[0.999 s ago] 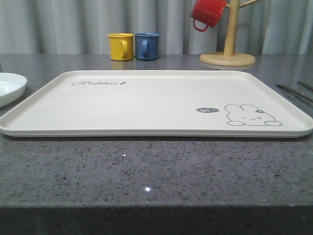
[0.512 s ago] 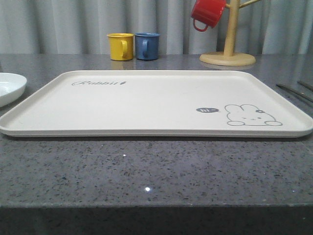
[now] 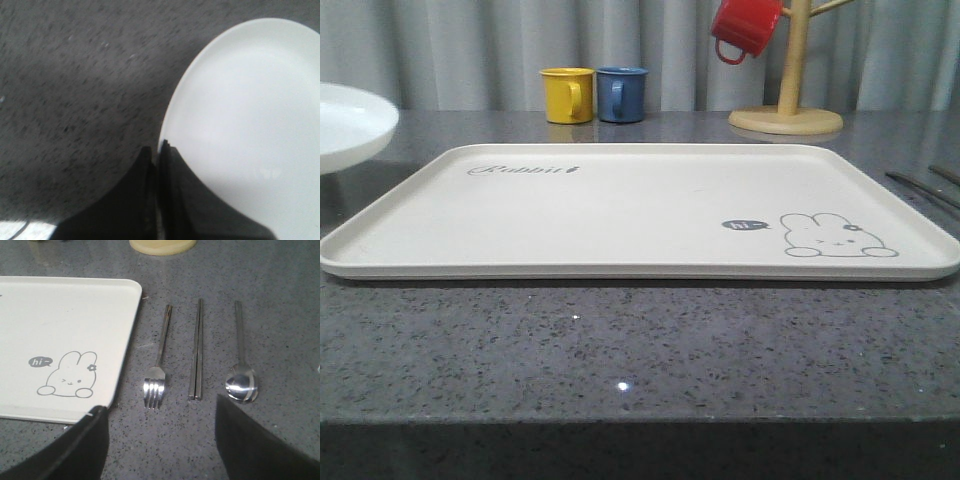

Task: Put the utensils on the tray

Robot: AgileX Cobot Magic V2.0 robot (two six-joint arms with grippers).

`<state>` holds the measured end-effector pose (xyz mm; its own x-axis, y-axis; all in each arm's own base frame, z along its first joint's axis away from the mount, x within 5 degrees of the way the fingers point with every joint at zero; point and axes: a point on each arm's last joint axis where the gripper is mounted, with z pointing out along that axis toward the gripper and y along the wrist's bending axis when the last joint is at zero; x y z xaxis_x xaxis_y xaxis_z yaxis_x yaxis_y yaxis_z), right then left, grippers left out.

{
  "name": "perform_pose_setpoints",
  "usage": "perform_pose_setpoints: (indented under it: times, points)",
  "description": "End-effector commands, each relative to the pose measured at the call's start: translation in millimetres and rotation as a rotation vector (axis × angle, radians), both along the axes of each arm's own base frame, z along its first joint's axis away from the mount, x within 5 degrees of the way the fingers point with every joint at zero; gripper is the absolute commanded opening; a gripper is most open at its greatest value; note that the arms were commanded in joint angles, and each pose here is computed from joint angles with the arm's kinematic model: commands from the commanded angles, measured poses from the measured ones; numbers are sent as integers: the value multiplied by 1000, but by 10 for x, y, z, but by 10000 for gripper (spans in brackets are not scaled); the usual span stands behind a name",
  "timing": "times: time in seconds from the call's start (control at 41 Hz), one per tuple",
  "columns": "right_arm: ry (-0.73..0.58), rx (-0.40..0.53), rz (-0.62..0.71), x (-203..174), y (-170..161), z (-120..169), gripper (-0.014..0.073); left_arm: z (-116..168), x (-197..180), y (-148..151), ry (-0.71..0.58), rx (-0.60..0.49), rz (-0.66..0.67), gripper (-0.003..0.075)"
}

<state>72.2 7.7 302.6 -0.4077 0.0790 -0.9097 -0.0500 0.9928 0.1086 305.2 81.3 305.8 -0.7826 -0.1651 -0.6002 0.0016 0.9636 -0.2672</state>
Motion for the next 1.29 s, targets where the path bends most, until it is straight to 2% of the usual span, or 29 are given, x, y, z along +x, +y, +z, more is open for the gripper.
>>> perform_pose_setpoints:
  times: [0.0,0.268,0.463,0.658,0.828,0.902,1.096,1.17,1.267]
  points:
    - [-76,-2,-13,40,-10,127,488,440,8,-304,-142,-28,-118,-18]
    - [-76,-2,-13,40,-10,127,488,483,88,-1124,-181,-23,-382,-18]
    - [-76,-2,-13,40,-10,127,488,361,172,-1570,-192,-24,-484,-18]
    - [-76,-2,-13,40,-10,127,488,109,287,-1756,-120,-36,-530,-18]
    - [-76,-2,-13,40,-10,127,488,-99,389,-1787,-57,-46,-531,-12]
    - [-76,-2,-13,40,-10,127,488,-157,416,-1792,-40,-50,-529,38]
    - [-76,-2,-13,40,-10,127,488,-200,416,-1805,-9,-63,-542,323]
    - [-76,-2,-13,40,-10,127,488,-161,392,-1804,-16,-64,-546,367]
    - [-76,-2,-13,40,-10,127,488,-17,312,-1792,-50,-55,-556,377]
